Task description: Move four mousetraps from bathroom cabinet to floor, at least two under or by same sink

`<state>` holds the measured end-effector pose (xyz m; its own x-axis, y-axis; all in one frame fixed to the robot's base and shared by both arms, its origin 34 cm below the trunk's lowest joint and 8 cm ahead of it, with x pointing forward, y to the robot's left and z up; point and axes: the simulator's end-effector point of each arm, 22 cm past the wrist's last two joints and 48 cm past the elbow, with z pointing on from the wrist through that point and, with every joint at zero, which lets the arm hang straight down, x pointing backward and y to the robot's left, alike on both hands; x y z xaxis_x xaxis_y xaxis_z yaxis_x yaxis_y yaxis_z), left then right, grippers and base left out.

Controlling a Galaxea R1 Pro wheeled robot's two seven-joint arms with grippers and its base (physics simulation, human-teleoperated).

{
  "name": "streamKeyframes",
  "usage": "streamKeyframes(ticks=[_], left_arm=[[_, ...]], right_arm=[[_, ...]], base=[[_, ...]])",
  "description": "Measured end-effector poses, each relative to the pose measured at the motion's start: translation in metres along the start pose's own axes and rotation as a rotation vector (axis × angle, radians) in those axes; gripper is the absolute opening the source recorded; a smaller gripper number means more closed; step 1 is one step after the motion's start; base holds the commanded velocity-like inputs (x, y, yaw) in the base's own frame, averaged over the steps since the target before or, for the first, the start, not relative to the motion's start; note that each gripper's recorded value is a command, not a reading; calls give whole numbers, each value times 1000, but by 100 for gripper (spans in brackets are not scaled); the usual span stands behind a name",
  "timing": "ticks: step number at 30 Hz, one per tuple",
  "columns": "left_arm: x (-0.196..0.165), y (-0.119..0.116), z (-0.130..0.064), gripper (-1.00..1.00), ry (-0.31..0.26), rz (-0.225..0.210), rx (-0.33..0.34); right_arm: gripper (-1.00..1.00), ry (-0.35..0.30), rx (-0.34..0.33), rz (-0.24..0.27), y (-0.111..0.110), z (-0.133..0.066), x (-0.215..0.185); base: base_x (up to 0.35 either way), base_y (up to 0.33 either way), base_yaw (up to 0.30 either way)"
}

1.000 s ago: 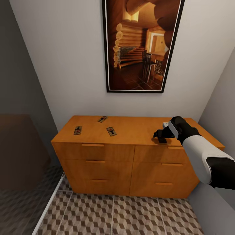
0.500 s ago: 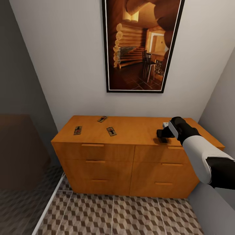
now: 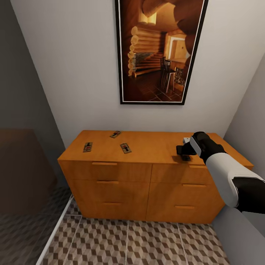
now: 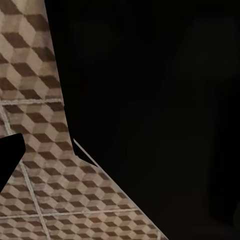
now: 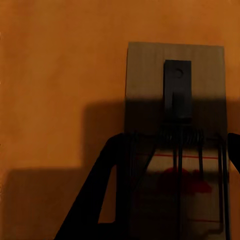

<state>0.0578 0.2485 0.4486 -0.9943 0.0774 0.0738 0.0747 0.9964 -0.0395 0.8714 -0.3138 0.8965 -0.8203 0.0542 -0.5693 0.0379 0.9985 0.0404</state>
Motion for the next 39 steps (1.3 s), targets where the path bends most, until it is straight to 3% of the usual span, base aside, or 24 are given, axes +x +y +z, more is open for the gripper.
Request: streamKeyframes(ticks=[18, 30, 39], left_arm=[[0, 0, 0, 100, 1, 0, 0], [0, 0, 0, 100, 0, 0, 0], [0, 0, 0, 100, 0, 0, 0]], right_arm=[[-100, 1, 23, -7, -5, -1, -1], [-100, -129, 30, -21, -3, -47, -57], [-100, -166, 35, -22, -5, -59, -72]], base=[[0, 0, 0], [0, 0, 0], [0, 0, 0]])
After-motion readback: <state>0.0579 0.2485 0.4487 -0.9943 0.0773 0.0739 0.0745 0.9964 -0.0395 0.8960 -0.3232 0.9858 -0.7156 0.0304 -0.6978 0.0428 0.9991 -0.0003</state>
